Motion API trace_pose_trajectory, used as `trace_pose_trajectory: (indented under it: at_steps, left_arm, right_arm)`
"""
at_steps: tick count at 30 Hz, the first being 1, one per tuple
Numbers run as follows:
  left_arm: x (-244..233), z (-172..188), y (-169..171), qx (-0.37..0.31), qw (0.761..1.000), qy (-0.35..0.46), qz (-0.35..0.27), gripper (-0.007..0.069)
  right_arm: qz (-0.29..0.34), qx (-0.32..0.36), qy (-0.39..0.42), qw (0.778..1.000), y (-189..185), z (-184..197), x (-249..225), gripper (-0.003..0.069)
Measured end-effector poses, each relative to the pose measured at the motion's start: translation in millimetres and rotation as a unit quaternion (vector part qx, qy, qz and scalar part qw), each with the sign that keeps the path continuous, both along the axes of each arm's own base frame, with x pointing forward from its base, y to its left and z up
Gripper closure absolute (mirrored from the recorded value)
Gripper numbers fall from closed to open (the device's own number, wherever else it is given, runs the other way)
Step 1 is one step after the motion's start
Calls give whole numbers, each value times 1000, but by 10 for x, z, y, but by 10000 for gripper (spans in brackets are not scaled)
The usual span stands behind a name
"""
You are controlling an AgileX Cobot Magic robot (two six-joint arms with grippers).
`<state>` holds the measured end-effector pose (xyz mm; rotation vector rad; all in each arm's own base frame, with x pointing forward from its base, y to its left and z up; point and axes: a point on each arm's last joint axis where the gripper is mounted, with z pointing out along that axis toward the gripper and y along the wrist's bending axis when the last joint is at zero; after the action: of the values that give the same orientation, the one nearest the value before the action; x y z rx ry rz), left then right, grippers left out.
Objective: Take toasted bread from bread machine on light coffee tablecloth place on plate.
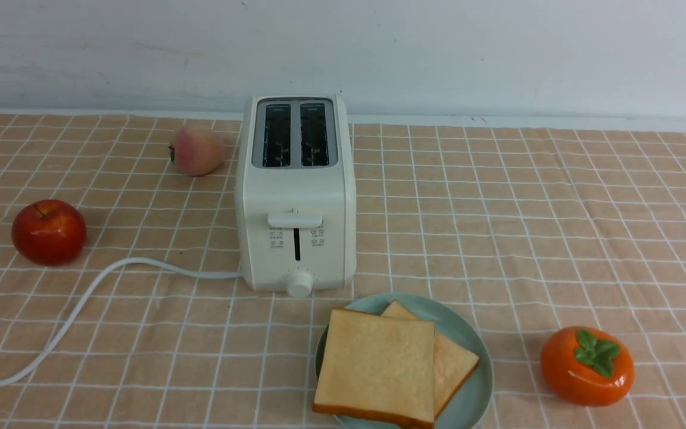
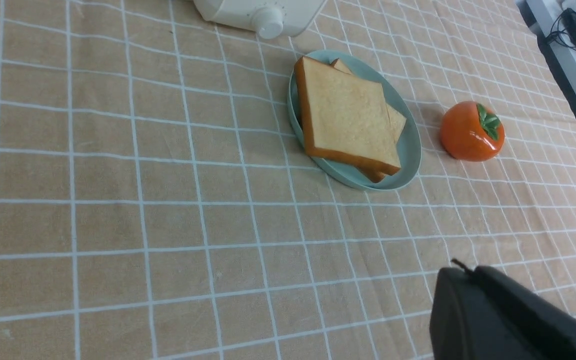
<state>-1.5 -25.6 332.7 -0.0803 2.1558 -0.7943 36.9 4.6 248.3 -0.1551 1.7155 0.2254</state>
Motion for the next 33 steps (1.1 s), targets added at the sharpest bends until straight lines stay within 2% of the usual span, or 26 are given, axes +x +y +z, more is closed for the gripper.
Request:
trace_pose_trajectory:
  at_steps: [14,16,20,26,33]
  left_arm:
    - [7,2,11,7,1000,-9,3,639]
    - [41,3,71,32,998,-48,28,638]
    - [148,-67,216,72,976,-165,119,636]
    - [310,-599,265,110,942,-241,209,629]
    - [496,-1432,246,104,959,-122,234,628]
  right_arm:
    - [1,3,1,1000,3,0,-1,667]
    - [1,3,1,1000,3,0,-1,667]
    - [1,3,1,1000,3,-1,-1,666]
    - [1,3,1,1000,3,-1,-1,661]
    - [1,3,1,1000,3,0,-1,657]
